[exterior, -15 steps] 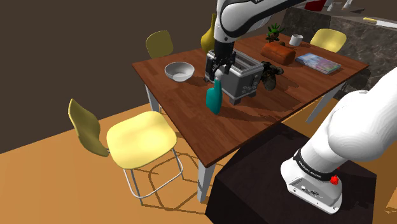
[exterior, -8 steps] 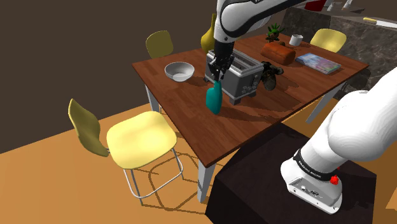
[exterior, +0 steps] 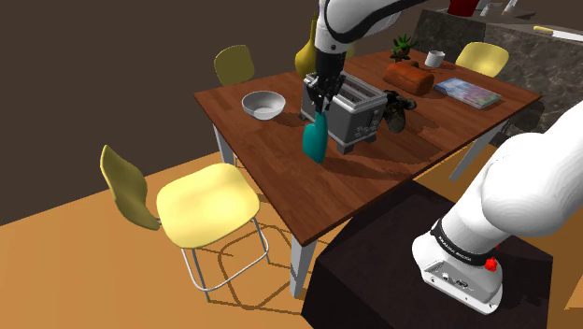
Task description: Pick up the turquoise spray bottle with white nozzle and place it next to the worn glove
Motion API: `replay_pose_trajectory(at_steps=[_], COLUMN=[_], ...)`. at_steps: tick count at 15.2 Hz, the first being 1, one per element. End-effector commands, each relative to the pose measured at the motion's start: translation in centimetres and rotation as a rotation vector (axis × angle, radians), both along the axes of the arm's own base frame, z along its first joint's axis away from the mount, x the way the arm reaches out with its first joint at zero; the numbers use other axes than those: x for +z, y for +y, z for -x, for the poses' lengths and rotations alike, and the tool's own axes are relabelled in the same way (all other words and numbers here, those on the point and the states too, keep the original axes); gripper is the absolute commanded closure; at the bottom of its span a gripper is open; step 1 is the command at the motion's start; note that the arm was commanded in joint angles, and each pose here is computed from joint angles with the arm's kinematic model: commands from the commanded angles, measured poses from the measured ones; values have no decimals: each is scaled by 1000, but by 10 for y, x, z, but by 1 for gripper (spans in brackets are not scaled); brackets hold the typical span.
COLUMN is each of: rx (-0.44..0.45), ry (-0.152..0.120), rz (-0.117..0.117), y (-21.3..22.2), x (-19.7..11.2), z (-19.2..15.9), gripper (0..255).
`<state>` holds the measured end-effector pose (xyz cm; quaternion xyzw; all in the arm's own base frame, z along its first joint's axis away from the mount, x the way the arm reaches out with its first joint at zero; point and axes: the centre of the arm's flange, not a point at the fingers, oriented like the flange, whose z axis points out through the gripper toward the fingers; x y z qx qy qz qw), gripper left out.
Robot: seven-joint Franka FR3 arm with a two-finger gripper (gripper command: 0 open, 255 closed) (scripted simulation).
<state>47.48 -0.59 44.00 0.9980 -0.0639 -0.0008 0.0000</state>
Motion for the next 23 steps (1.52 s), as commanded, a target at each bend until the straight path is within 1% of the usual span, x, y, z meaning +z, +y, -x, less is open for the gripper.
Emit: replay_pose_trajectory(at_steps=[1,23], rx=[0,0], ry=[0,0], rz=[0,0], y=[0,0], x=[10,126], z=[1,1], gripper=[255,255])
